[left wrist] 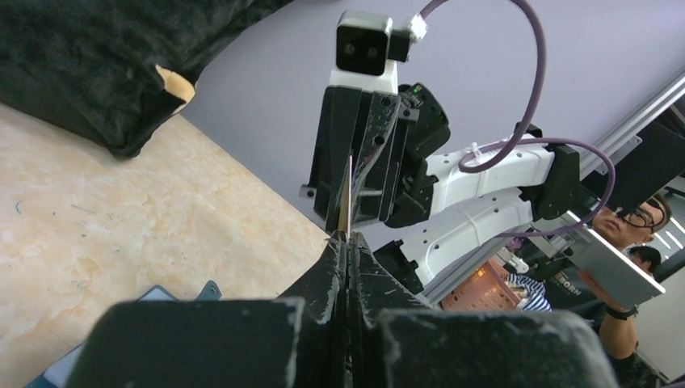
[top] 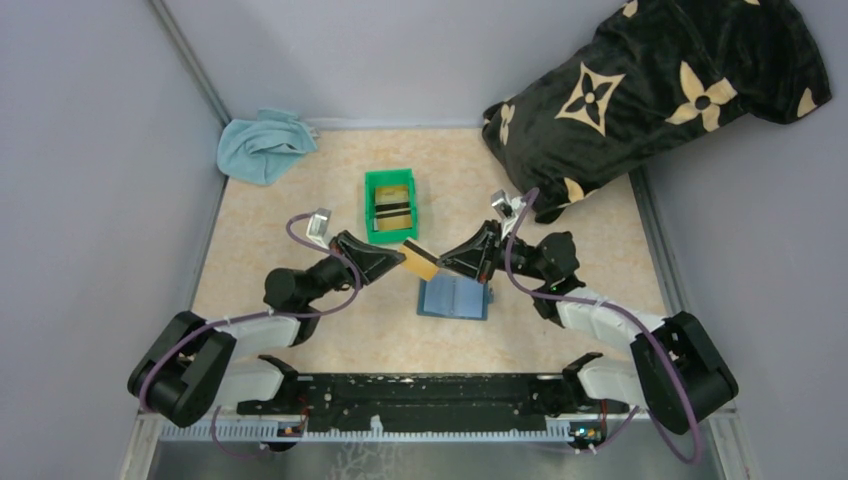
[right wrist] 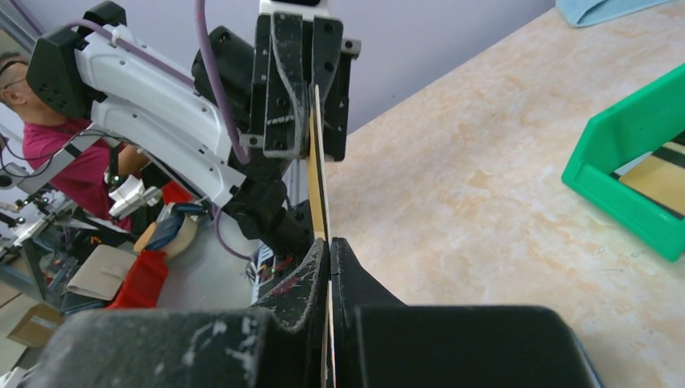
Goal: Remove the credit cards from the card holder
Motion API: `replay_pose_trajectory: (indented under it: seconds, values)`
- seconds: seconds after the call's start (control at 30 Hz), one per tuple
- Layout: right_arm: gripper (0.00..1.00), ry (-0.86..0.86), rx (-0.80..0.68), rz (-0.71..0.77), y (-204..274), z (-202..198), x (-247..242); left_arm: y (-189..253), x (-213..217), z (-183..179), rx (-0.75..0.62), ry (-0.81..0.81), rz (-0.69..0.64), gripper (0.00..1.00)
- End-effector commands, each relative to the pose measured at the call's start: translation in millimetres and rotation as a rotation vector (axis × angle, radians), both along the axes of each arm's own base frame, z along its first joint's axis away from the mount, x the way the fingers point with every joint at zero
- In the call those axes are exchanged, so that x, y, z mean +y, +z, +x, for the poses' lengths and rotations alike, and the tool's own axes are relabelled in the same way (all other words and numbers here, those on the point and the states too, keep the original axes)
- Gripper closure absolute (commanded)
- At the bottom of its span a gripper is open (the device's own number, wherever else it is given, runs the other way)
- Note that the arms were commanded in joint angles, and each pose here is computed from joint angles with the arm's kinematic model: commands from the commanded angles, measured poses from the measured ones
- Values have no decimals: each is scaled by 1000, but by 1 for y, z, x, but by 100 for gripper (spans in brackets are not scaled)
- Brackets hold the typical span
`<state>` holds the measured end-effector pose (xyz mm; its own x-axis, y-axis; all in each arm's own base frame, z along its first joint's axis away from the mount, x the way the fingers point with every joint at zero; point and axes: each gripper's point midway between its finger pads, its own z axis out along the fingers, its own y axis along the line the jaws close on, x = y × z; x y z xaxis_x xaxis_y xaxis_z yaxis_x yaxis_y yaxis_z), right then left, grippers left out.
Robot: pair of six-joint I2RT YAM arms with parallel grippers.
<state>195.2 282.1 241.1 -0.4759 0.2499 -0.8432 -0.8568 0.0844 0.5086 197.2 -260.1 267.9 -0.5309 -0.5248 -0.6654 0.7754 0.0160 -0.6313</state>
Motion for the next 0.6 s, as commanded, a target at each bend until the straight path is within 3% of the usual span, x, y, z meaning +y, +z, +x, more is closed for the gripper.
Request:
replay_pose_trajectory:
  seconds: [0.0, 0.47, 0.53, 0.57]
  values:
    - [100, -73, -108, 25, 33, 29, -9, 34, 18, -27, -207, 13, -111, 99]
    - [100, -88, -126, 32, 45, 47, -6, 11, 20, -28, -167, 33, -47, 95]
    - [100, -90, -134, 34, 49, 50, -6, 8, 20, -28, -158, 34, -41, 85]
    - [100, -91, -142, 35, 51, 51, -6, 6, 20, -27, -152, 38, -39, 68]
